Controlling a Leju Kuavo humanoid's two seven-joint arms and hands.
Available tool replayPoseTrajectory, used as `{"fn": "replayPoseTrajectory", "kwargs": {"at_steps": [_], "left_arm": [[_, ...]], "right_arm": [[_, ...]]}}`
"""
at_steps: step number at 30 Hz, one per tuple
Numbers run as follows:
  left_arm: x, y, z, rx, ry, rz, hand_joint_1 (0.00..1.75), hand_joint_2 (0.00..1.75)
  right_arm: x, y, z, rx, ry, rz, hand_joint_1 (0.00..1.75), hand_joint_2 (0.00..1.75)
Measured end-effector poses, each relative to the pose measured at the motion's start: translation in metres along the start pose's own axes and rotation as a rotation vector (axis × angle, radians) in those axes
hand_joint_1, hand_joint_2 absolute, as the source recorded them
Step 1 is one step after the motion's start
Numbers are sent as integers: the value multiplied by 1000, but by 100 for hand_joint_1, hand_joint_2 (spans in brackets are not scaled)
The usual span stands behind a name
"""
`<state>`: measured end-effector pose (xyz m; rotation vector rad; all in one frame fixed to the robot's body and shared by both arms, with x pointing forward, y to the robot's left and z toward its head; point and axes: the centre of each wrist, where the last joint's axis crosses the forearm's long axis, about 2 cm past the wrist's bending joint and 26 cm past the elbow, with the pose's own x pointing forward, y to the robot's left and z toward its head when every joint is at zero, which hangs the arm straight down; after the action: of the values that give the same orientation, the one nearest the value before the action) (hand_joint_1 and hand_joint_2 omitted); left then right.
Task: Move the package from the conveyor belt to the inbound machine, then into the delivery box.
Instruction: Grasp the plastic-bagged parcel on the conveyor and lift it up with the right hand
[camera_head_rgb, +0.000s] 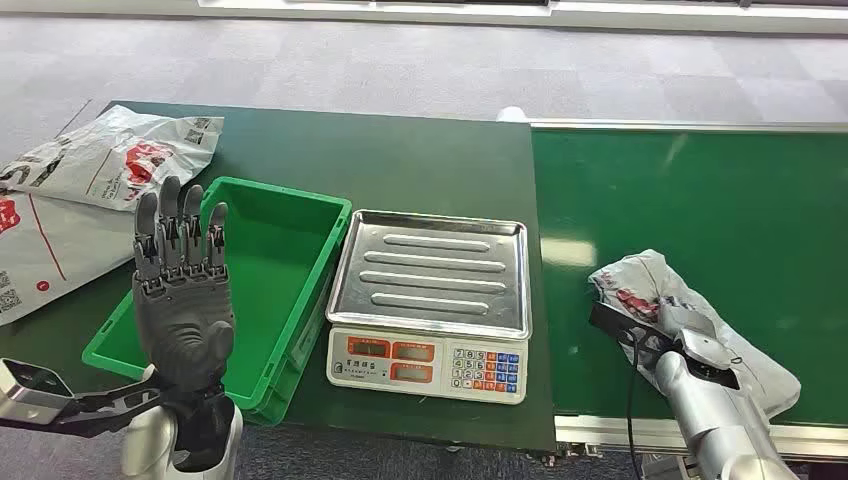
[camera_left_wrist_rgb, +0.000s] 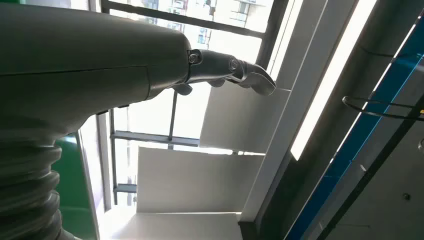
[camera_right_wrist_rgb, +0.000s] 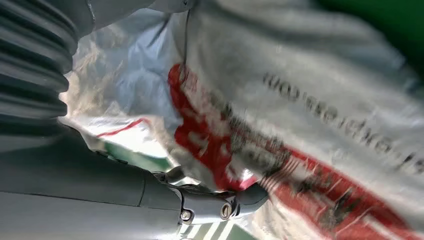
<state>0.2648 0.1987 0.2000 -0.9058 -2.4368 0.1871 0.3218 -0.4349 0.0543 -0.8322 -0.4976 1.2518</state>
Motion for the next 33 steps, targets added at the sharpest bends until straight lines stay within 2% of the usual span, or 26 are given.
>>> {"fn": "replayPoseTrajectory", "kwargs": {"at_steps": [5, 25, 29, 33], "left_arm": [[1, 1, 1, -2, 0, 4, 0, 175], [6, 4, 0, 0, -4, -24, 0, 175], [11, 2, 0, 5, -11, -34, 0, 175], [15, 1, 0, 11, -21, -42, 0, 175]], "right_arm": [[4, 10, 8, 9, -93, -18, 175, 175], [16, 10, 22, -78, -126, 6, 175, 175], [23, 0, 21, -184, -64, 52, 175, 175], [32, -33, 22, -387, 20, 110, 175, 175]]}}
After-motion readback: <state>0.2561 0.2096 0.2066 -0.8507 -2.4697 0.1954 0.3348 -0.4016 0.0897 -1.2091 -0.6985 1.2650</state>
